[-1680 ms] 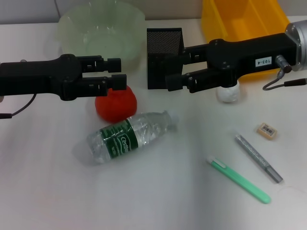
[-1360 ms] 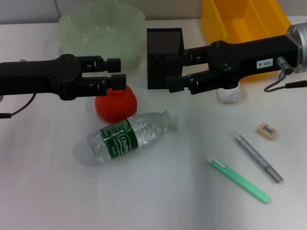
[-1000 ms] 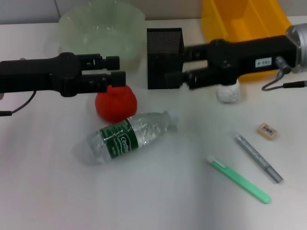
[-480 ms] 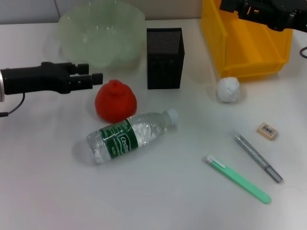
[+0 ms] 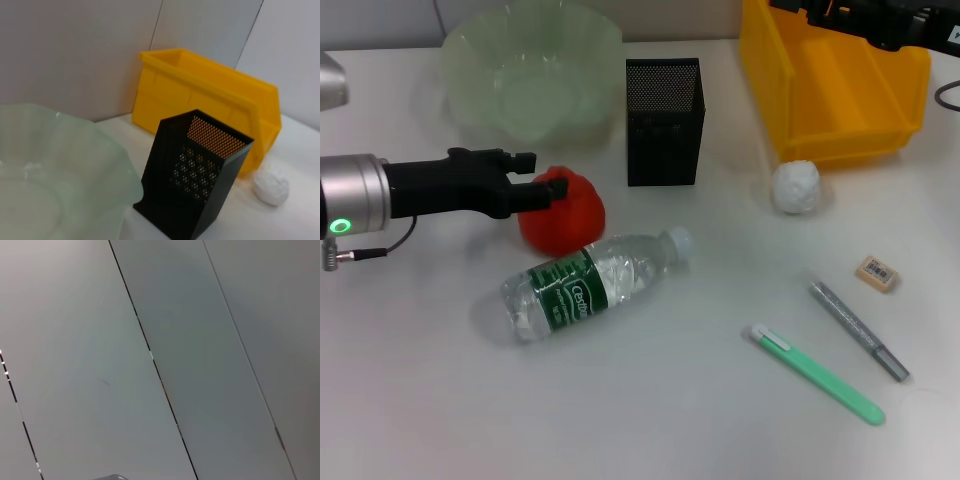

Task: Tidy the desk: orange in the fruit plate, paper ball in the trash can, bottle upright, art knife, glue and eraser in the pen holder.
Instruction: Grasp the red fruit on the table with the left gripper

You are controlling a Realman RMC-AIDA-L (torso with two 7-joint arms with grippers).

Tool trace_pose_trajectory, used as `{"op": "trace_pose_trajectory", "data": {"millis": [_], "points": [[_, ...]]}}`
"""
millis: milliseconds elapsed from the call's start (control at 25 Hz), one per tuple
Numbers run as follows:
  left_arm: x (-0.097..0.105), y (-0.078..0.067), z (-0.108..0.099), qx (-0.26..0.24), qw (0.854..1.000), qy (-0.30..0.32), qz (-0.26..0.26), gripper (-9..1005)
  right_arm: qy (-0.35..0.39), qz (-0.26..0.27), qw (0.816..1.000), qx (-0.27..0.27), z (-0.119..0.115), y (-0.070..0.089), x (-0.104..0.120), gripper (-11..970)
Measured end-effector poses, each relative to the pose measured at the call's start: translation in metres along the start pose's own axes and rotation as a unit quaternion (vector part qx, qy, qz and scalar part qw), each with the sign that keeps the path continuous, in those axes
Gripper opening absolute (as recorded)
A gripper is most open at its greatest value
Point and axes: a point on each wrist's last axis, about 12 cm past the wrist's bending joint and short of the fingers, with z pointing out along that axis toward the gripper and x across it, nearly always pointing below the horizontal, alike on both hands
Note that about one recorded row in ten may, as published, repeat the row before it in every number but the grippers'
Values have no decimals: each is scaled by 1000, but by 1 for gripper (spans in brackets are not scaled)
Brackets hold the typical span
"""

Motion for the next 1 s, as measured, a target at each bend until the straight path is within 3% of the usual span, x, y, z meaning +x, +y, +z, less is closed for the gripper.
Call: {"op": "trace_pose_trajectory", "data": {"millis": [280,760,1000], "points": [[3,-1,18,-24,999,30,27,635,-1,2,1000,-3,3,1,1,751],[-4,-2,31,-28,998,38,42,627,-2,8,1000,2,4,0,5,750],[-6,-1,34,-34,997,44,51,512,-3,13,1000,7,5,-1,7,750]]}}
